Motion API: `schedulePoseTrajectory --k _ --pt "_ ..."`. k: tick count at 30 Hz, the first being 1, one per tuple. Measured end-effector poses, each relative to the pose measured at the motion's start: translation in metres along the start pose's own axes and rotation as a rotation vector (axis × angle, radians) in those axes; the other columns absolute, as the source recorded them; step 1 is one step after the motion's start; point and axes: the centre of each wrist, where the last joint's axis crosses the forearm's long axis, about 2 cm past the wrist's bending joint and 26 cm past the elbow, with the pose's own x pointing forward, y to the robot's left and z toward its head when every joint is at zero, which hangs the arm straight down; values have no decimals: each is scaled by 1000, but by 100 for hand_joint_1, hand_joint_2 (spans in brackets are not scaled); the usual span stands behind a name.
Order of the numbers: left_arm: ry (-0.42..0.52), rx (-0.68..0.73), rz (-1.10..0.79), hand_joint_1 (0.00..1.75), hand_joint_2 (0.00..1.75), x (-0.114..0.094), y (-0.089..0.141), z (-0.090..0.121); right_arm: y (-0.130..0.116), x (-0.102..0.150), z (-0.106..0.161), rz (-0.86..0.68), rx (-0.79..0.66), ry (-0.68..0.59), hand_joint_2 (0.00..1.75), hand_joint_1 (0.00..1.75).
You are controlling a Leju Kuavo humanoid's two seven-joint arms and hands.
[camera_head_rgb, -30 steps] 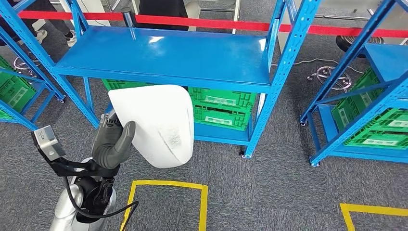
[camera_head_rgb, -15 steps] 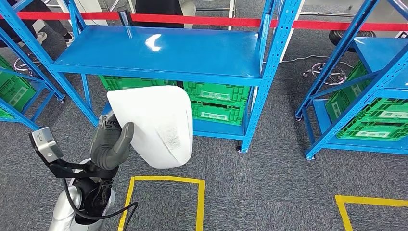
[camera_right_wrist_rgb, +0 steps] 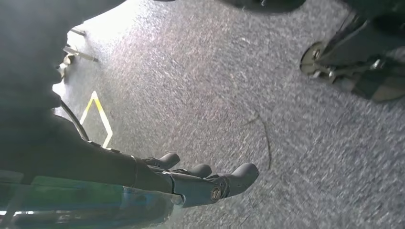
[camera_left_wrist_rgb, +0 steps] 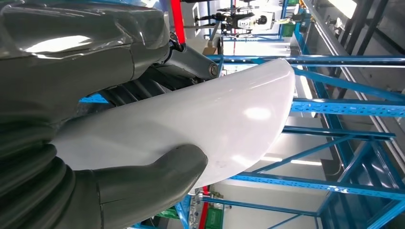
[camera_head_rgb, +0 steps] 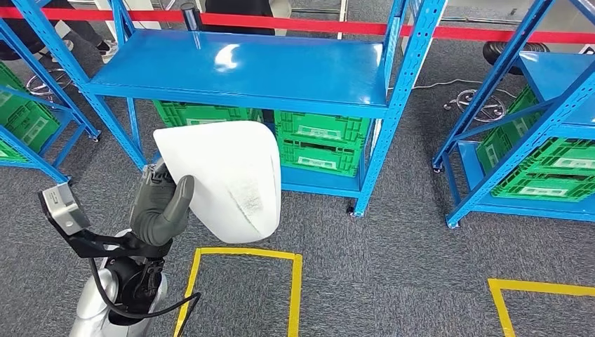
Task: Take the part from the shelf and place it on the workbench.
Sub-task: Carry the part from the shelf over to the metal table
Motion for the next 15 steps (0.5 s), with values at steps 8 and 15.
schedulePoseTrajectory --k 8,15 --pt "-1 -10 2 175 175 0 0 -1 0 0 0 16 -4 -3 175 0" --pt "3 -9 2 175 175 0 1 -1 2 1 0 29 1 -6 175 0"
